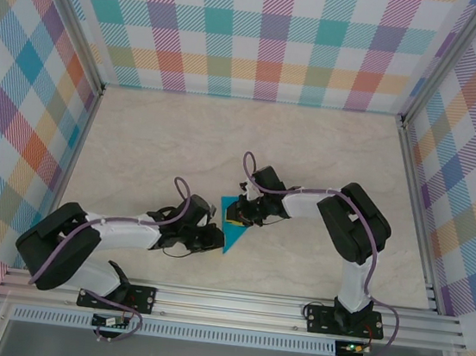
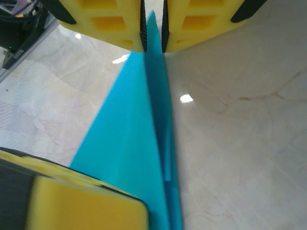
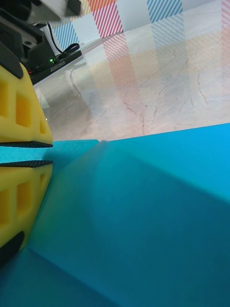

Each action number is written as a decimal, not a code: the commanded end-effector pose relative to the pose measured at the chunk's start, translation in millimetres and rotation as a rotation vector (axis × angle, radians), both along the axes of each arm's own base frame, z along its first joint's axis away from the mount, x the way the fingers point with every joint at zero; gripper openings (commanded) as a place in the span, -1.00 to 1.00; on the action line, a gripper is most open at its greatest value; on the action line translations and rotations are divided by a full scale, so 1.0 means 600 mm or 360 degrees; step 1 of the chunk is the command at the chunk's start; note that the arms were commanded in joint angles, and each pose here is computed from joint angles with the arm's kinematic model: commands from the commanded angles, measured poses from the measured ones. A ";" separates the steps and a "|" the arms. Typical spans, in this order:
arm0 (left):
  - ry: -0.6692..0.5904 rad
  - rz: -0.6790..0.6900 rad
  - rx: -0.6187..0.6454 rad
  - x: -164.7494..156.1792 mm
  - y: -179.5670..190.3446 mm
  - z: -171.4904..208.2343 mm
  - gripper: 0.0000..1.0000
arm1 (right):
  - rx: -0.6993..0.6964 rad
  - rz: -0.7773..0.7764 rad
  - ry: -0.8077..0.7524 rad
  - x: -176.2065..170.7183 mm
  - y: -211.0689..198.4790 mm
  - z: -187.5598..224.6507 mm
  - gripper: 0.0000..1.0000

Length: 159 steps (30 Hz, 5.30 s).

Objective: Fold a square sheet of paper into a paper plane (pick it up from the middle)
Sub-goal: Fourth fold the wing at the center of the table.

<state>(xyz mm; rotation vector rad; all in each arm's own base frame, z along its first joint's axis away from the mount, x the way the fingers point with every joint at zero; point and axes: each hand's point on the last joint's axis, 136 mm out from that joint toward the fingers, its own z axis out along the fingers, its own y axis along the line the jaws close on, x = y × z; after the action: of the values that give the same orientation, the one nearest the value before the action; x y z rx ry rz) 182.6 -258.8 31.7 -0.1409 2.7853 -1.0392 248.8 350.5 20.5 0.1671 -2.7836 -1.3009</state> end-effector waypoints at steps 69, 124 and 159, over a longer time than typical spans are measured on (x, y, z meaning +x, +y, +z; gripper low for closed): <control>0.0131 0.0009 0.0080 -0.023 -0.015 -0.043 -0.92 | -0.0210 -0.0023 0.0167 -0.037 -0.036 -0.074 -0.64; -0.0164 -0.0010 -0.0024 0.033 -0.054 0.063 -0.80 | -0.0268 -0.0037 0.0188 -0.040 -0.045 -0.084 -0.65; 0.0195 -0.0270 0.0123 -0.099 -0.009 -0.050 -0.76 | -0.0297 -0.0060 0.0208 -0.045 -0.053 -0.093 -0.65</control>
<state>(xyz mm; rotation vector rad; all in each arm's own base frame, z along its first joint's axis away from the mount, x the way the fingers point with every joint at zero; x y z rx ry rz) 156.1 -274.6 16.0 -0.0413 2.8521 -1.0274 246.3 351.4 20.2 0.1699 -2.7647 -1.3122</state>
